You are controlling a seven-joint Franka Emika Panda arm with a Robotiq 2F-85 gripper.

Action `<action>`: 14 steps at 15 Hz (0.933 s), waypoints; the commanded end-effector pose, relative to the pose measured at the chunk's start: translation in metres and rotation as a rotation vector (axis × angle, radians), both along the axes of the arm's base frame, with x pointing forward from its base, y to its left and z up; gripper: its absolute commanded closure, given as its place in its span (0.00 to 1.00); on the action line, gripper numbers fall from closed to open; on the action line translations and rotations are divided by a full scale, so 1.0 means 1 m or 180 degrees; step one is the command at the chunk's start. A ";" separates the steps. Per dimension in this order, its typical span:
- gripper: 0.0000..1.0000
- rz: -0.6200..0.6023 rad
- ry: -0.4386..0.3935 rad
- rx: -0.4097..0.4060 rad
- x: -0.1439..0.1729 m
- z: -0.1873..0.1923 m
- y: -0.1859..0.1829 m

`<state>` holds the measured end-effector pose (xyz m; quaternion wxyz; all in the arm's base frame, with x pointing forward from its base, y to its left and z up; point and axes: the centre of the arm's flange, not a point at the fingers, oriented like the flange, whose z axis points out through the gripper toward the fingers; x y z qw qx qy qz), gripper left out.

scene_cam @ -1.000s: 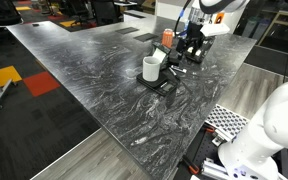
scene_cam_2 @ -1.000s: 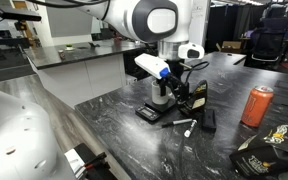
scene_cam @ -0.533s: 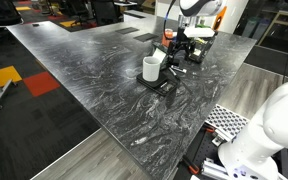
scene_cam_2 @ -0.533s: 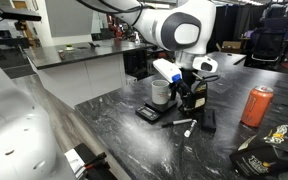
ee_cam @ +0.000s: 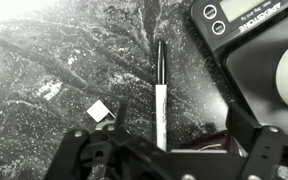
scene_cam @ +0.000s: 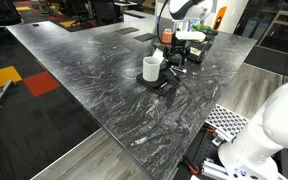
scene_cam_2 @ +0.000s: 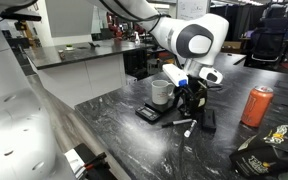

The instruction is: Pick up the marker on the left and put it in the white mug

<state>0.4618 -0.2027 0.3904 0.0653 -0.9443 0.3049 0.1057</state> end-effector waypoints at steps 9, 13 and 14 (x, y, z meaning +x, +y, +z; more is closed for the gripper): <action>0.00 -0.0096 0.0039 0.0205 0.033 -0.033 -0.025; 0.00 -0.0081 0.0088 0.0157 0.038 -0.044 -0.030; 0.00 -0.0083 0.0057 0.0106 0.039 -0.046 -0.031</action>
